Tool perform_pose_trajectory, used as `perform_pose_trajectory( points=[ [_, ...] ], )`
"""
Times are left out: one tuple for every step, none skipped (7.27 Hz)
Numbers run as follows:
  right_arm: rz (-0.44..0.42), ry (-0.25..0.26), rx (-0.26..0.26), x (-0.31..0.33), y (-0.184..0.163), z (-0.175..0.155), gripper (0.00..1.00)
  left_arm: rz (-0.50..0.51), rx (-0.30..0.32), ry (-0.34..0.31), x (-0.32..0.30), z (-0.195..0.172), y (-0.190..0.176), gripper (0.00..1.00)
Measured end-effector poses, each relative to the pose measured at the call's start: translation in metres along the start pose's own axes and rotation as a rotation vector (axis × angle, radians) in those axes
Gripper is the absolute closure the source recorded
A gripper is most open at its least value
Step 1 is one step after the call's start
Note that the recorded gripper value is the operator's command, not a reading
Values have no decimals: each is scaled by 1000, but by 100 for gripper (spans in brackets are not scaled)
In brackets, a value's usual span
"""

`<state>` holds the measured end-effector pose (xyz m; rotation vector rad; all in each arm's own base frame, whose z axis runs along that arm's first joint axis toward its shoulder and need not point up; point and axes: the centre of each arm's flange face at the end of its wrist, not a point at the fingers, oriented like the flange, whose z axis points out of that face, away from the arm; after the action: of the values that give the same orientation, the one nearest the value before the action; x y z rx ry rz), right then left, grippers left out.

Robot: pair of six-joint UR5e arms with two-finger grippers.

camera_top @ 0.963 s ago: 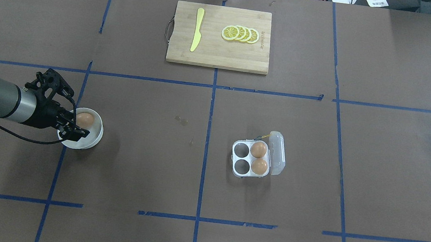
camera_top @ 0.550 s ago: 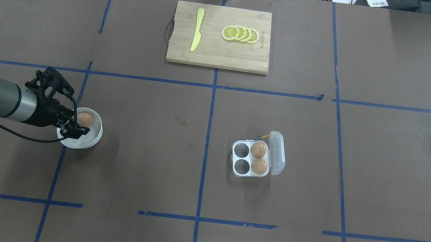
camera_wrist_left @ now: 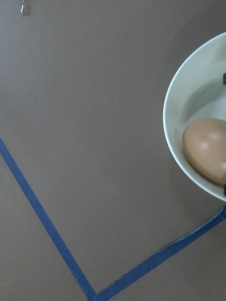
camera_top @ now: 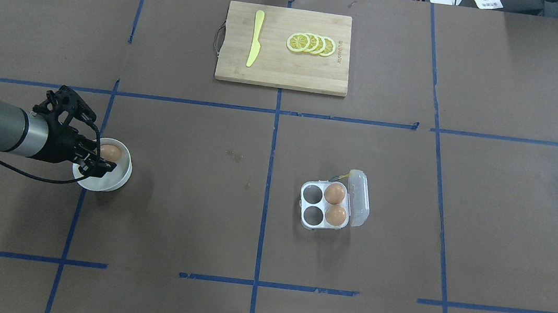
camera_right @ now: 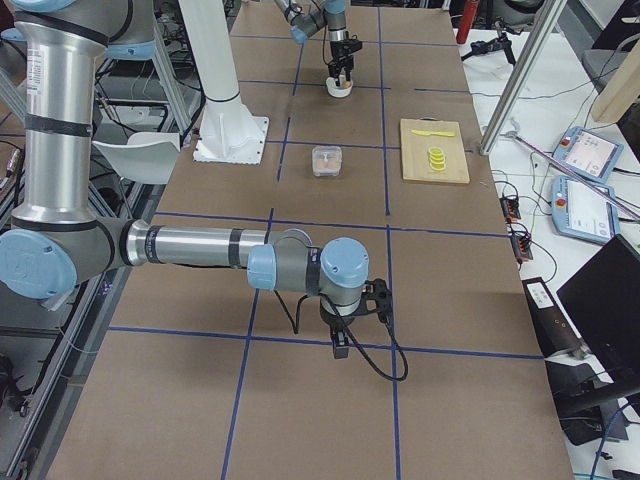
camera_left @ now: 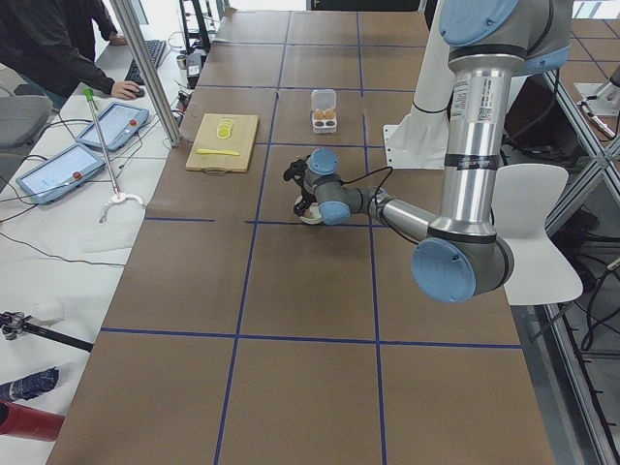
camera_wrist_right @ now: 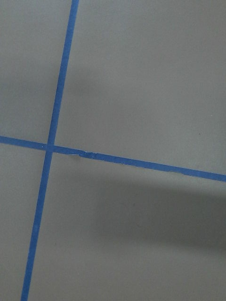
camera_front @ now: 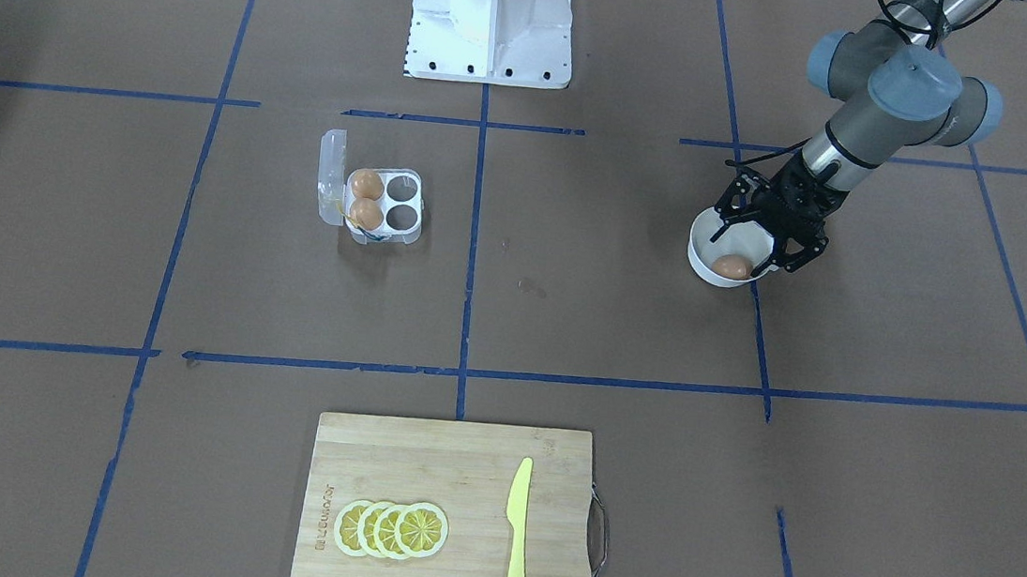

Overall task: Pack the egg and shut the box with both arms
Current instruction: 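Lower the left gripper into the bowl and close it around the egg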

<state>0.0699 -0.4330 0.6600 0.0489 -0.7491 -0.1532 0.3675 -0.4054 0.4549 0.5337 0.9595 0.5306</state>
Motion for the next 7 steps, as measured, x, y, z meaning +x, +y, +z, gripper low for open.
perform_pose_trajectory(
  points=[
    [1, -1, -2, 1, 0, 1, 0, 0, -1, 0, 0, 1, 0, 26],
    [2, -1, -3, 1, 1, 1, 0, 1, -1, 0, 1, 1, 1, 28],
    [3, -1, -4, 2, 1, 2, 0, 1, -2, 1, 1, 2, 1, 28],
    [4, -1, -5, 2, 1, 3, 0, 2, -3, 2, 2, 2, 1, 28],
    [5, -2, -7, 3, 1, 4, 0, 3, -4, 2, 3, 3, 1, 28],
    [5, -2, -8, 4, 1, 4, 0, 3, -4, 0, 3, 4, 2, 29],
    [5, -2, -8, 4, 2, 4, 0, 4, -6, -2, 4, 5, 3, 29]
  ],
)
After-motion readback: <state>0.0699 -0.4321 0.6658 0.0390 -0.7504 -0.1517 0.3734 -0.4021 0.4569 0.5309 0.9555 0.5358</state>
